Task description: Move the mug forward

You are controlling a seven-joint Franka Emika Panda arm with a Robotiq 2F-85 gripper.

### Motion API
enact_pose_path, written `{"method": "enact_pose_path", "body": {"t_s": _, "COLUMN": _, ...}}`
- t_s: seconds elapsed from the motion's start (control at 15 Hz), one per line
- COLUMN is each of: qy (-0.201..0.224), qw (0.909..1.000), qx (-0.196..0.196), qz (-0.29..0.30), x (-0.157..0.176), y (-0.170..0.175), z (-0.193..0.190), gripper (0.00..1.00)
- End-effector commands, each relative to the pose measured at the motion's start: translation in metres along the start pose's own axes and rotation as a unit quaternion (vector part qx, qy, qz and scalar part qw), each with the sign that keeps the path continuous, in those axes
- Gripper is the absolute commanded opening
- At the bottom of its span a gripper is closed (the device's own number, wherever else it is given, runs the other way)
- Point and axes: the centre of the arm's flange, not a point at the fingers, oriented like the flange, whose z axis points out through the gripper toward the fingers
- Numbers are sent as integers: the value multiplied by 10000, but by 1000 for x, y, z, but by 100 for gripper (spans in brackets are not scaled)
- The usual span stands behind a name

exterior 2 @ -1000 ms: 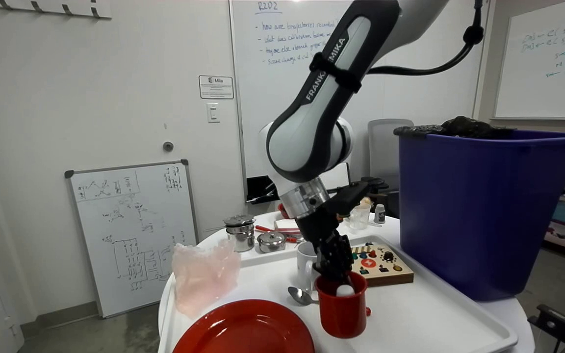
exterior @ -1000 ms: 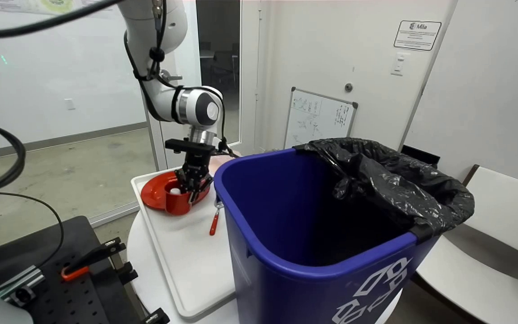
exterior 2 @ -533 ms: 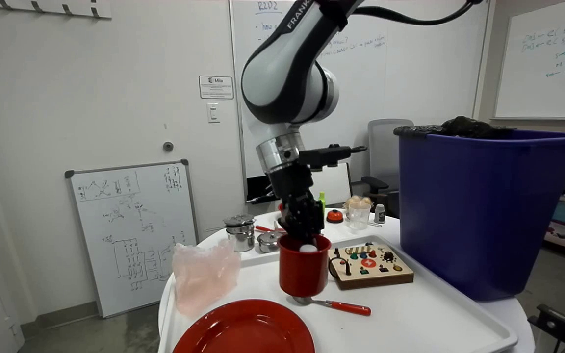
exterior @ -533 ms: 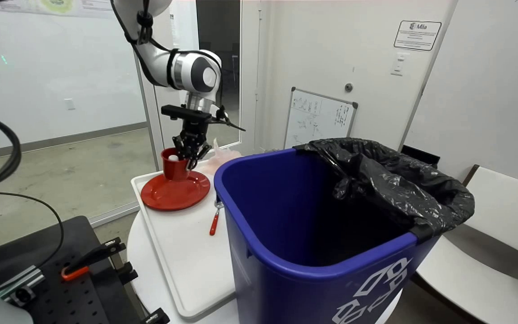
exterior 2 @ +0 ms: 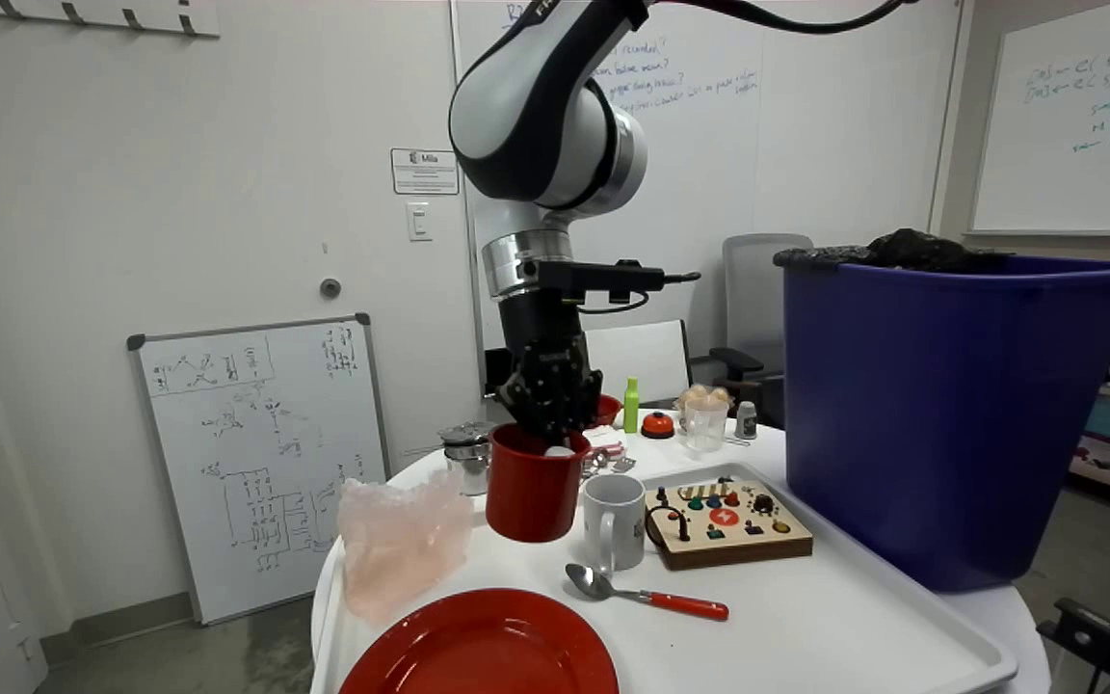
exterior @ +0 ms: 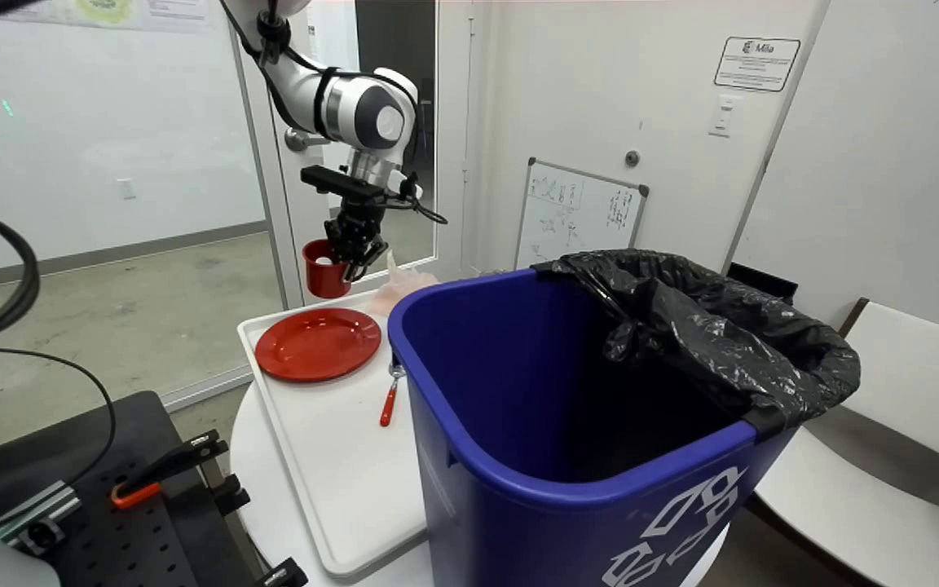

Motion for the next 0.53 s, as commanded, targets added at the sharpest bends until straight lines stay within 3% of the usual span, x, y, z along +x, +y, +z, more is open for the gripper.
{"method": "enact_pose_path", "body": {"t_s": 0.0, "qy": 77, "qw": 9999, "qx": 118, "qz": 98, "x": 1, "y": 3, "z": 0, "gripper": 2}}
{"method": "enact_pose_path", "body": {"t_s": 0.2, "qy": 457, "qw": 9931, "qx": 533, "qz": 940, "x": 24, "y": -2, "z": 5, "gripper": 2}}
{"method": "enact_pose_path", "body": {"t_s": 0.47, "qy": 701, "qw": 9754, "qx": 787, "qz": 1939, "x": 62, "y": -4, "z": 27, "gripper": 2}}
